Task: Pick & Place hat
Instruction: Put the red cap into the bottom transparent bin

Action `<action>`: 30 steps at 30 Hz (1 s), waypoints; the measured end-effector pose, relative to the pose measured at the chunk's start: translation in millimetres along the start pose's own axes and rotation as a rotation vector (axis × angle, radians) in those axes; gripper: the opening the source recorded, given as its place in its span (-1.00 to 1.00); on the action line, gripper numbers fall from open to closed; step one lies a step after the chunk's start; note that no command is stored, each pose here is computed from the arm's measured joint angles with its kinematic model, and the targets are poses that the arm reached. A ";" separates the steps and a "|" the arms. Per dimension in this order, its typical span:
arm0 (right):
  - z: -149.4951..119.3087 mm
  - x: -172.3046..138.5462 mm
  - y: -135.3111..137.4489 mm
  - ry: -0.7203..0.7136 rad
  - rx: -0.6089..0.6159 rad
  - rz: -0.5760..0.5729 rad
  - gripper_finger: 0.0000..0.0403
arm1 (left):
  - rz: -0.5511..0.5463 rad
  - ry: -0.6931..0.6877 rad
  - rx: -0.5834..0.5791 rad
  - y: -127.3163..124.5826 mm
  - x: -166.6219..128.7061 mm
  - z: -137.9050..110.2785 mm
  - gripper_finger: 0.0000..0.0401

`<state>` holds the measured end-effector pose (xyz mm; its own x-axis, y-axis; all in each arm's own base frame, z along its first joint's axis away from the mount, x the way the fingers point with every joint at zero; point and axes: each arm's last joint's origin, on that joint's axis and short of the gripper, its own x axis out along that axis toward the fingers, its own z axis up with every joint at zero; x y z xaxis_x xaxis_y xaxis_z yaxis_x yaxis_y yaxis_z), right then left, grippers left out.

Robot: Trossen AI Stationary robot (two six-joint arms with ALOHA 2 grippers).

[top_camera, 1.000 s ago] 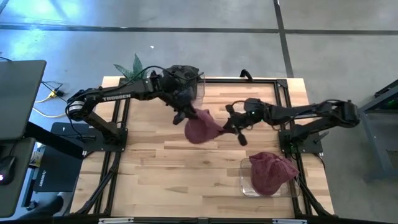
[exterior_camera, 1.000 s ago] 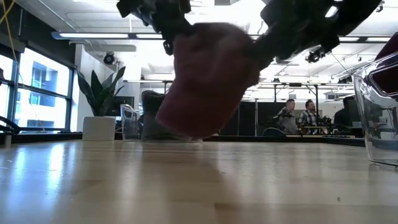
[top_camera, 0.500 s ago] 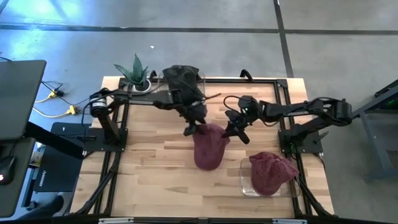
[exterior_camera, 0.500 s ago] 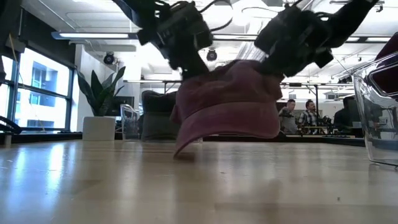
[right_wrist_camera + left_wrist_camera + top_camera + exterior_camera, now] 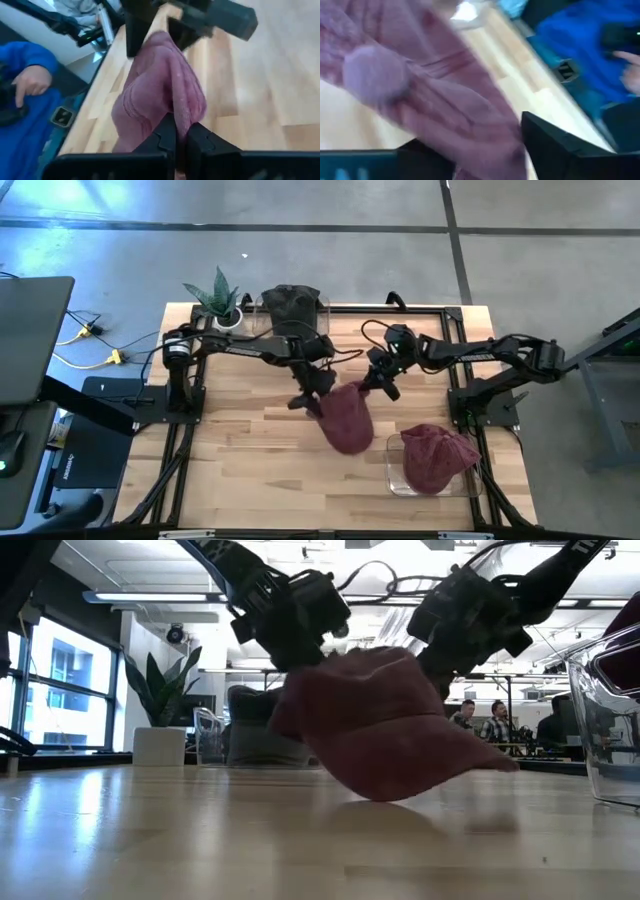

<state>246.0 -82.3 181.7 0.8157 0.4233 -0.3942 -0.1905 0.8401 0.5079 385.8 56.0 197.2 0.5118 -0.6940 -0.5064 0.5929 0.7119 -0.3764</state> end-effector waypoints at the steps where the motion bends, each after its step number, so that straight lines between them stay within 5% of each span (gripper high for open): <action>1: -1.3 0.0 0.6 0.012 0.015 0.022 -0.96 | -0.041 -0.018 0.017 -1.0 0.1 0.5 -0.08; 10: -5.0 5.7 13.3 0.071 0.025 0.227 -0.91 | -0.247 -0.165 0.124 -4.3 -15.5 7.4 -0.94; 16: 1.4 7.7 21.8 0.037 -0.076 0.370 -0.81 | -0.243 -0.226 0.174 -8.2 -35.0 18.2 -0.93; 20: 7.7 9.5 26.7 0.006 -0.084 0.398 -0.57 | -0.234 -0.269 0.206 -14.7 -55.7 26.0 -0.98; 26: 6.8 11.4 39.0 0.078 -0.061 0.617 -0.18 | -0.190 -0.316 0.266 -25.6 -82.3 37.5 -0.99; 30: 6.3 12.3 40.7 0.079 -0.075 0.626 -0.02 | -0.189 -0.324 0.260 -24.7 -84.0 38.8 -0.99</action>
<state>251.7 -45.1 202.4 0.4946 0.8637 -0.0968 -0.6587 0.4452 0.6065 352.2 92.5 279.2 0.5233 -0.8363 -0.1636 0.8098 0.5478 -0.2101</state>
